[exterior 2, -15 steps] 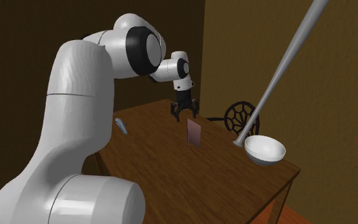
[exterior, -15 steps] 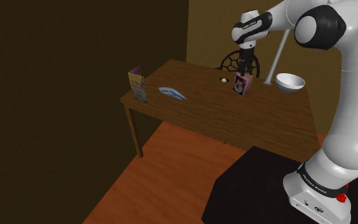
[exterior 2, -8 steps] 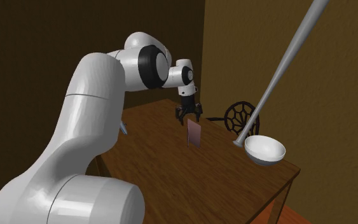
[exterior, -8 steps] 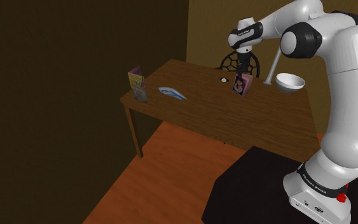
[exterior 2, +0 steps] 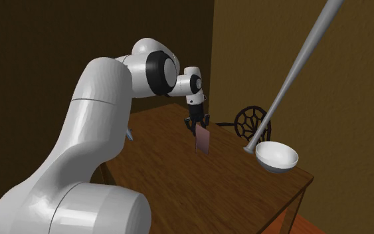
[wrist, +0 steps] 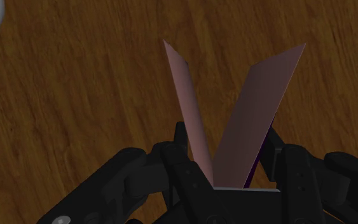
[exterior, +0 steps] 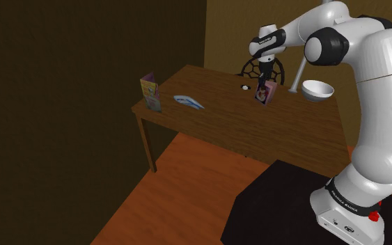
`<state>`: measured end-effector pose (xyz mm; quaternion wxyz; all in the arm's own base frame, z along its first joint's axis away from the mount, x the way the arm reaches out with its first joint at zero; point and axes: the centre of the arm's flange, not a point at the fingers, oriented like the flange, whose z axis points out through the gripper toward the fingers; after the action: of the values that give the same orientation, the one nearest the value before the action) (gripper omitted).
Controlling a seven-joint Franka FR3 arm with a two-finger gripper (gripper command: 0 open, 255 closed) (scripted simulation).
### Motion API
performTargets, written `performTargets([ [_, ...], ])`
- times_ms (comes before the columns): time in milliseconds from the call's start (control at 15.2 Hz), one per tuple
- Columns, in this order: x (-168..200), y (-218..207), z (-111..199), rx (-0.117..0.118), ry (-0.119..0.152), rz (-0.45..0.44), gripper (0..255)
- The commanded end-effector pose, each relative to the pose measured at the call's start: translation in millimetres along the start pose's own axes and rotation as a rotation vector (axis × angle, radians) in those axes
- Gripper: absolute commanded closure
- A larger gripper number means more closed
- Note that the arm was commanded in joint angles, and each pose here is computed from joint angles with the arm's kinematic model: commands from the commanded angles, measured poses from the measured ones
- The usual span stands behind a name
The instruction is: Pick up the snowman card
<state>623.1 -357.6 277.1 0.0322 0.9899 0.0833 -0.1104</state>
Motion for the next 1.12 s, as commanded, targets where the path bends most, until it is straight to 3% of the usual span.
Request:
performTargets([
  [0,-0.3,0.2,1.1,0.000,-0.001,0.000,255],
  [396,-0.3,0.4,1.3,0.000,-0.001,0.000,255],
  [1056,-12.1,2.8,-50.1,0.000,-0.001,0.000,255],
])
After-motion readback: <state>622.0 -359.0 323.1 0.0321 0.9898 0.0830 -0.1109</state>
